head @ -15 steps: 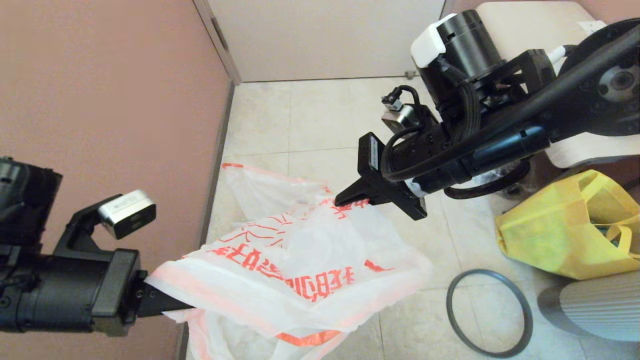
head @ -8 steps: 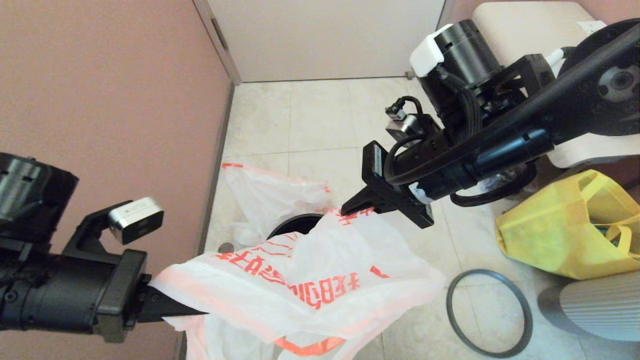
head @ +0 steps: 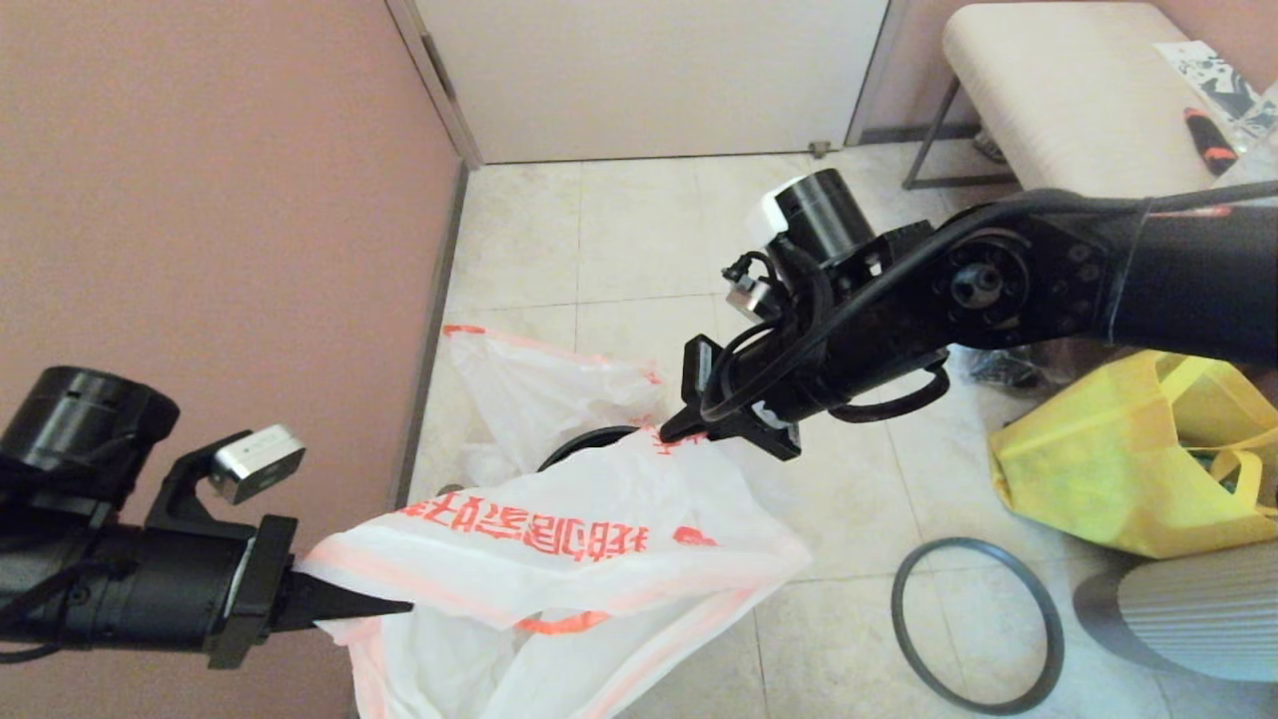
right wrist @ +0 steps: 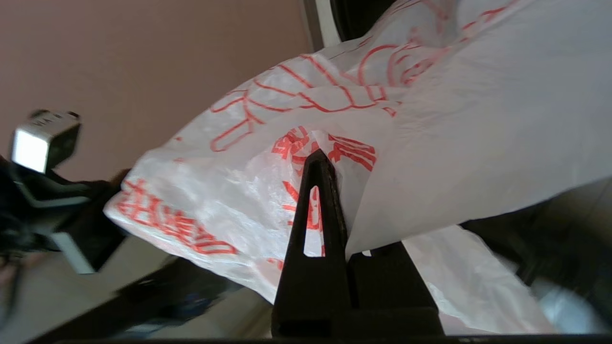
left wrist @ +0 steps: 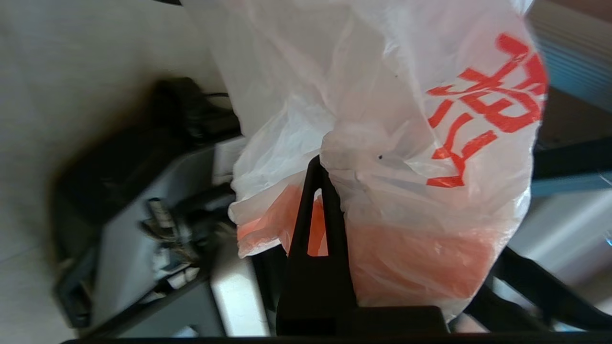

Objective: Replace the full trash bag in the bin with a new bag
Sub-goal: Put the new garbage bag on the trash can

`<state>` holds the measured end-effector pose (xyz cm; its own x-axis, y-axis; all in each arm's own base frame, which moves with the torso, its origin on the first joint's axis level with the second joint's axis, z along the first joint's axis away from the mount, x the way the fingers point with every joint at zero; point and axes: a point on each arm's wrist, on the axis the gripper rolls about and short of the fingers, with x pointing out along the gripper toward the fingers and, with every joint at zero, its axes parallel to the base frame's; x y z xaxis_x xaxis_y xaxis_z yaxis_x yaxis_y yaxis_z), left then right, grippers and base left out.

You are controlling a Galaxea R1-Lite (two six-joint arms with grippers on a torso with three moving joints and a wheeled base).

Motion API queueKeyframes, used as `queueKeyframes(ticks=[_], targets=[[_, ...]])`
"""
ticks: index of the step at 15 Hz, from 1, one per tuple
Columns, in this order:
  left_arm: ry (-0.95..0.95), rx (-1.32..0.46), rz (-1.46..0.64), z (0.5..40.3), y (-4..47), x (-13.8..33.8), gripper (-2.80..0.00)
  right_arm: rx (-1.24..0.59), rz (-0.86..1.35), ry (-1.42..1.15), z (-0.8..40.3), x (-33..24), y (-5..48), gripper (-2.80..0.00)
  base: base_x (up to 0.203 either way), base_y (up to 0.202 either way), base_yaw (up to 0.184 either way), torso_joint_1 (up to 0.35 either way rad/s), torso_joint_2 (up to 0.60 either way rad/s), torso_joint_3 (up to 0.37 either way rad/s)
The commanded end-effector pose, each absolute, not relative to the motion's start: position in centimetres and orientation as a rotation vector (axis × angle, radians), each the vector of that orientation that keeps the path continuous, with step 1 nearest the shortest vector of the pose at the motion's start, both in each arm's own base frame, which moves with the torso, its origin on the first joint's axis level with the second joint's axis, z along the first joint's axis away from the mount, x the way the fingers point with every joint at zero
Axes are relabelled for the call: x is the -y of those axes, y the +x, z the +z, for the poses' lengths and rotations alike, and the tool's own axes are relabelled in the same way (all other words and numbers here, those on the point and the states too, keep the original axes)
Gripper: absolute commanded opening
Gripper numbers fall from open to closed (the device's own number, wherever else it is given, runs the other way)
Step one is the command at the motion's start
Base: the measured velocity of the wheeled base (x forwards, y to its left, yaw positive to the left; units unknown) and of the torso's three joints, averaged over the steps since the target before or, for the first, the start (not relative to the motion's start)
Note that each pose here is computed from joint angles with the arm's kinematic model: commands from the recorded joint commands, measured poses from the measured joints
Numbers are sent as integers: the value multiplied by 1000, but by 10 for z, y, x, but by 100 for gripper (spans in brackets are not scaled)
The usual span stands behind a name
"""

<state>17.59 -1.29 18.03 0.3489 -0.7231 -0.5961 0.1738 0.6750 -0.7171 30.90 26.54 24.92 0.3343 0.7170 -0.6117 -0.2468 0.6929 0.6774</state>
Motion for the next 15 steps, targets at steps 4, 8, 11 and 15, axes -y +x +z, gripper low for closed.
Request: queueKeyframes(ticks=[4, 8, 11, 15], targets=[[-615, -1099, -603, 160, 175, 1, -280, -1000, 625, 435, 225, -292, 312, 0, 0, 0, 0, 0, 0, 0], [-640, -1090, -610, 158, 179, -2, -280, -1078, 561, 406, 260, -257, 280, 0, 0, 0, 0, 0, 0, 0], [-641, -1087, -612, 159, 180, -2, -280, -1146, 392, 417, 272, -205, 279, 0, 0, 0, 0, 0, 0, 0], [-640, -1083, -612, 159, 179, -2, -280, -1173, 222, 460, 240, -157, 323, -280, 0, 0, 0, 0, 0, 0]])
